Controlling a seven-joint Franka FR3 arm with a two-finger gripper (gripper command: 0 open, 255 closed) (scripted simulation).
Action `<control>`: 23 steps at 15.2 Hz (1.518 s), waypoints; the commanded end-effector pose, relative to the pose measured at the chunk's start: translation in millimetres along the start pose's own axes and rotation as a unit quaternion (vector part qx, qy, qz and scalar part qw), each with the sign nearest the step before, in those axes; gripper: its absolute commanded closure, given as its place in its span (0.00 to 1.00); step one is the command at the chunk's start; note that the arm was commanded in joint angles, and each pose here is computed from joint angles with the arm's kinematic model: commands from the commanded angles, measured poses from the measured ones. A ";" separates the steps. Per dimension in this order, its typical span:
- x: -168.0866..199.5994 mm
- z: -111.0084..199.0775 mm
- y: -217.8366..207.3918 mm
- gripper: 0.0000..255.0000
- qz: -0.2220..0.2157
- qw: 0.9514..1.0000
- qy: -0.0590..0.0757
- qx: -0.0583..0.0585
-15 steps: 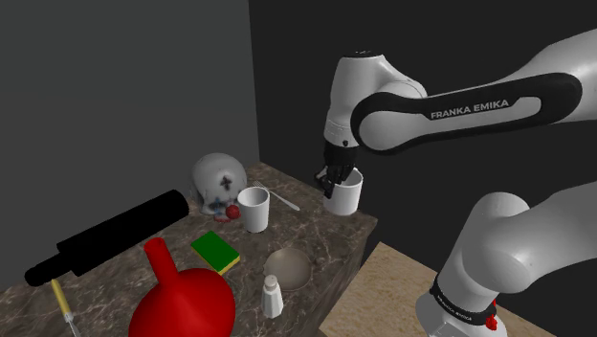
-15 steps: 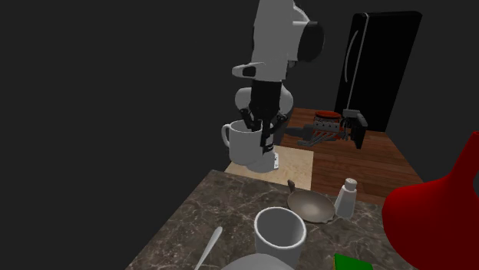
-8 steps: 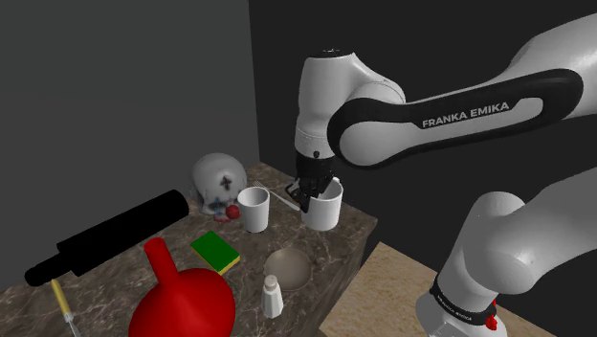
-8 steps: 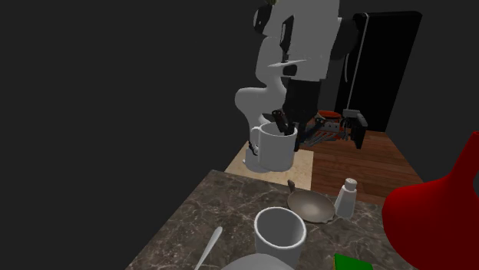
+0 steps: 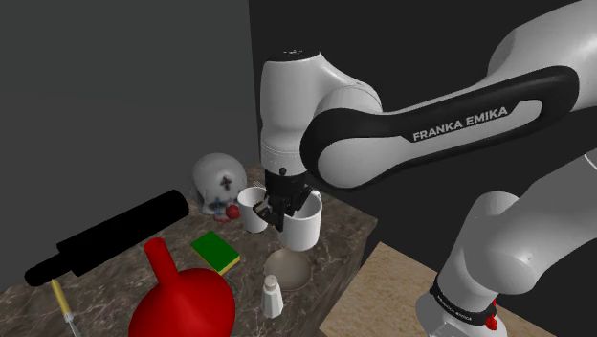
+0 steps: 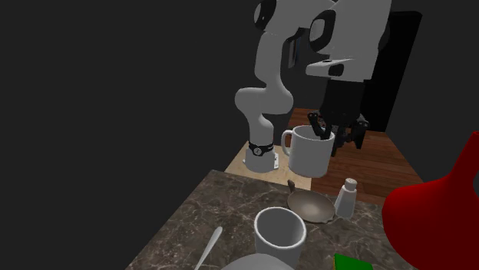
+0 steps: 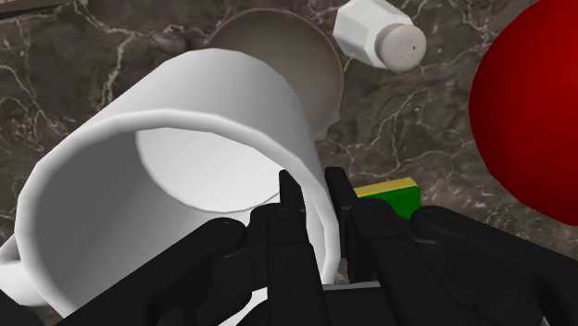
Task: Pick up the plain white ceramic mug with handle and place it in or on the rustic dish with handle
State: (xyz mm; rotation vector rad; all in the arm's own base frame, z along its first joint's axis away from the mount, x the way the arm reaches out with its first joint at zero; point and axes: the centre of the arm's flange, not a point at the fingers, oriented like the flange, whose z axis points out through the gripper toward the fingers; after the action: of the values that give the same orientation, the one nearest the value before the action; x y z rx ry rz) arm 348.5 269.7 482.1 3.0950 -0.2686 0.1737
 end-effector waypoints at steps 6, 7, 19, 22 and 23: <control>-4.0 34.3 -4.5 1.00 0.000 1.000 0.000 0.000; -4.6 39.6 -4.6 1.00 0.000 1.000 0.000 0.000; -9.6 83.9 -5.5 1.00 0.000 1.000 0.000 0.000; -9.6 83.9 -5.5 1.00 0.000 1.000 0.000 0.000; -9.6 83.9 -5.5 1.00 0.000 1.000 0.000 0.000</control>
State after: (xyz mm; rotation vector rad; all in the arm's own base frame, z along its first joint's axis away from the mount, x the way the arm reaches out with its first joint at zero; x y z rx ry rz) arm 349.1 273.4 397.4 3.0954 -0.2693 0.1737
